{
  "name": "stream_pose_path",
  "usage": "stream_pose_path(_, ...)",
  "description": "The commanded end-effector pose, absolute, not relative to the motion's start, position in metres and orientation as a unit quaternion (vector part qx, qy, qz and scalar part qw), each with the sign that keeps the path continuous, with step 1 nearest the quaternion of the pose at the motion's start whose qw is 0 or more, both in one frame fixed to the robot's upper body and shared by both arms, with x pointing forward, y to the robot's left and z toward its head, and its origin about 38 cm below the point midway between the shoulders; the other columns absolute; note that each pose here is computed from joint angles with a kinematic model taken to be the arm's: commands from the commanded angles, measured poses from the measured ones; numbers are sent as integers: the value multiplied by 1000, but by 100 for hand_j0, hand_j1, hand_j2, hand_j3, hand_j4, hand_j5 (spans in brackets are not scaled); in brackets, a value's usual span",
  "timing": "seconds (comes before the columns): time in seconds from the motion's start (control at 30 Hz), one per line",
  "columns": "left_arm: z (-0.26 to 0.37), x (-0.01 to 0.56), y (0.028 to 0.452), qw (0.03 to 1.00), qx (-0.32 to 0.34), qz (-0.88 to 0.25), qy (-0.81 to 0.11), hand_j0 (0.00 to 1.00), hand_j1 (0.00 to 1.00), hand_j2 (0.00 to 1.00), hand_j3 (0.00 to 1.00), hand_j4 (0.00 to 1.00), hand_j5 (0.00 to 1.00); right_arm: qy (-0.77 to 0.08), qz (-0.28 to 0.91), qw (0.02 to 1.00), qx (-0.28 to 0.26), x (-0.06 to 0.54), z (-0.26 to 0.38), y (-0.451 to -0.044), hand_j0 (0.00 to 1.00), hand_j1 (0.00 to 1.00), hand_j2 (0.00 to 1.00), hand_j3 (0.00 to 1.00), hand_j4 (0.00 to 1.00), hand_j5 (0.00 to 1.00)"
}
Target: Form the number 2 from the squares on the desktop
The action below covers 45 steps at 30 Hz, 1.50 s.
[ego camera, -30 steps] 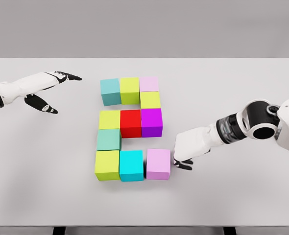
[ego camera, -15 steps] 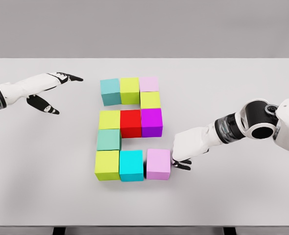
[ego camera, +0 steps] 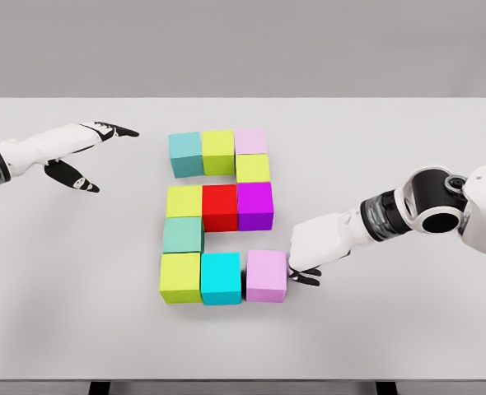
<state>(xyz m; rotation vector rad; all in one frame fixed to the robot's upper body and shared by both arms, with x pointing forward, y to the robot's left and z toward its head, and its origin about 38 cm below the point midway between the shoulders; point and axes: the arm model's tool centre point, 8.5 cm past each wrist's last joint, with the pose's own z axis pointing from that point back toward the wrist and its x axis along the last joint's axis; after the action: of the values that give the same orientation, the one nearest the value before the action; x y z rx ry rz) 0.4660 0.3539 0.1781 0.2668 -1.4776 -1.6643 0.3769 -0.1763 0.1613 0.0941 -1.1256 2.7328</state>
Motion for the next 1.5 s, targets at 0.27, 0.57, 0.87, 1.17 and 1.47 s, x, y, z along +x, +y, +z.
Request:
stream_pose_path(0.27,178,466,355,438,106,-666,-594,100,100,100,100,100,100,-383,919,89,35,376,162,-171,18,18,18,18,18,18)
stream_pose_path(0.57,178,466,355,438,106,-666,-594,100,100,100,100,100,100,-385,918,87,35,377,163,-168,18,18,18,18,18,18)
stream_pose_path(0.87,177,466,356,440,107,-666,-593,100,100,100,100,100,100,-385,918,86,35,377,163,-168,18,18,18,18,18,18)
stream_pose_path(1.17,177,466,356,440,107,-665,-594,100,100,100,100,100,100,-378,919,112,19,389,163,-185,18,18,18,18,18,18)
stream_pose_path(1.47,180,466,369,449,119,-660,-590,100,100,100,100,100,100,-422,849,265,-176,462,267,-325,100,100,100,100,100,100)
